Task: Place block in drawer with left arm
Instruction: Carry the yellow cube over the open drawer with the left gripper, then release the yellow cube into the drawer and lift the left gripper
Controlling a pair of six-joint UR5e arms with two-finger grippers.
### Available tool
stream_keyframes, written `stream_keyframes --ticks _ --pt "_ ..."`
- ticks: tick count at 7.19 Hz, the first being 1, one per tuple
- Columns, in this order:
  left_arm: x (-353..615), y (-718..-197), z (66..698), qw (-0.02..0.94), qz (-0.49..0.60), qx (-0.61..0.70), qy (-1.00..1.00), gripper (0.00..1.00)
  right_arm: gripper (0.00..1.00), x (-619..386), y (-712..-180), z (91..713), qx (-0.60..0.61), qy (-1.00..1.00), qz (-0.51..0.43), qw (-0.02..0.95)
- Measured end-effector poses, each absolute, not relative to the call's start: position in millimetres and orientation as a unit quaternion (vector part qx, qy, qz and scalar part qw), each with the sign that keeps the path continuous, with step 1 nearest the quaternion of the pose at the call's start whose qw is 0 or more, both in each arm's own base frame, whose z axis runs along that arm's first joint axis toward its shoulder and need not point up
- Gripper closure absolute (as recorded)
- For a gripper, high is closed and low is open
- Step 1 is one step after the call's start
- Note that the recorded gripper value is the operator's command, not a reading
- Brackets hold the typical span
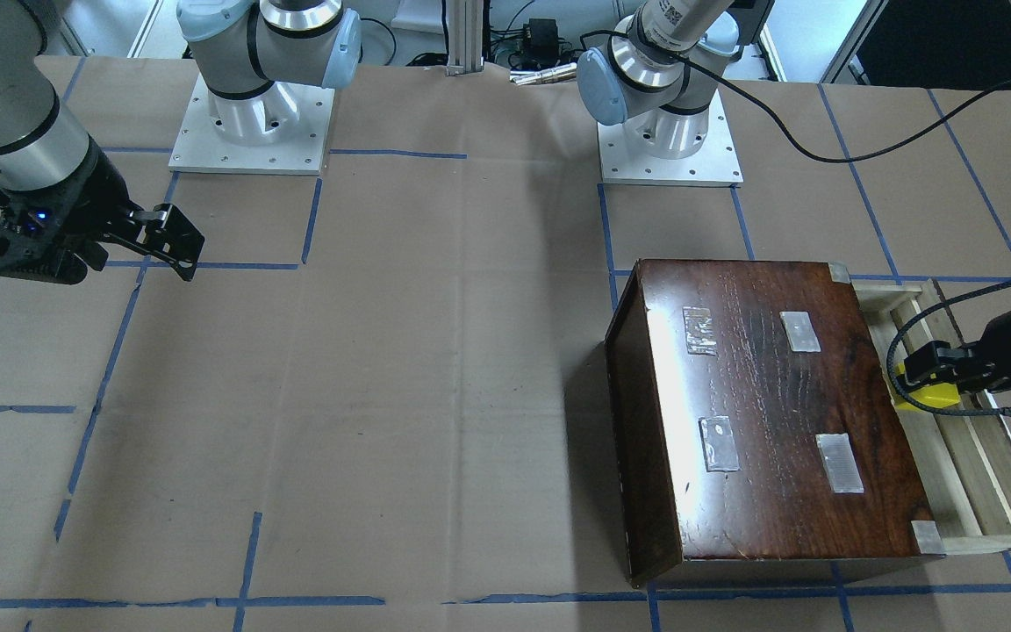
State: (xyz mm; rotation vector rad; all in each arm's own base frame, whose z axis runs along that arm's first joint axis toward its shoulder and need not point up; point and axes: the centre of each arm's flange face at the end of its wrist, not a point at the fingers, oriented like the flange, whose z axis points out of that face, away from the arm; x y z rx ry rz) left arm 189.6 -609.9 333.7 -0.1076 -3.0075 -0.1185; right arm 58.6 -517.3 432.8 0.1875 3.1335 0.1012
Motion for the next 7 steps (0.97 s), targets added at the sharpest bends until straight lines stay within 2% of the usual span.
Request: stream_keyframes --ticks 1,2,3,5,6,7 --pt "188.8 -611.7 331.2 0.064 -0.038 -0.036 -0.997 0.33 0.00 58.6 -517.3 432.9 0.060 0.998 0.032 0.000" --pt "188.6 -612.6 328.7 0.064 -0.038 -0.036 -0.997 0.25 0.00 58.6 -517.3 432.9 0.060 0.998 0.032 0.000" --pt "188.8 -612.9 327.6 0.065 -0.038 -0.035 -0.997 0.21 0.00 58.6 -517.3 432.9 0.060 0.998 0.032 0.000" --pt "188.0 -613.3 331.1 0.064 -0.035 -0.035 -0.997 0.20 0.00 58.6 -517.1 432.4 0.060 0.998 0.033 0.000" --pt "188.1 -613.9 339.1 0.060 -0.028 -0.035 -0.997 0.13 0.00 58.6 -517.1 432.4 0.060 0.998 0.033 0.000" --pt "187.7 -614.6 355.5 0.053 -0.016 -0.036 -0.998 0.02 0.00 58.6 -517.1 432.3 0.060 0.998 0.033 0.000"
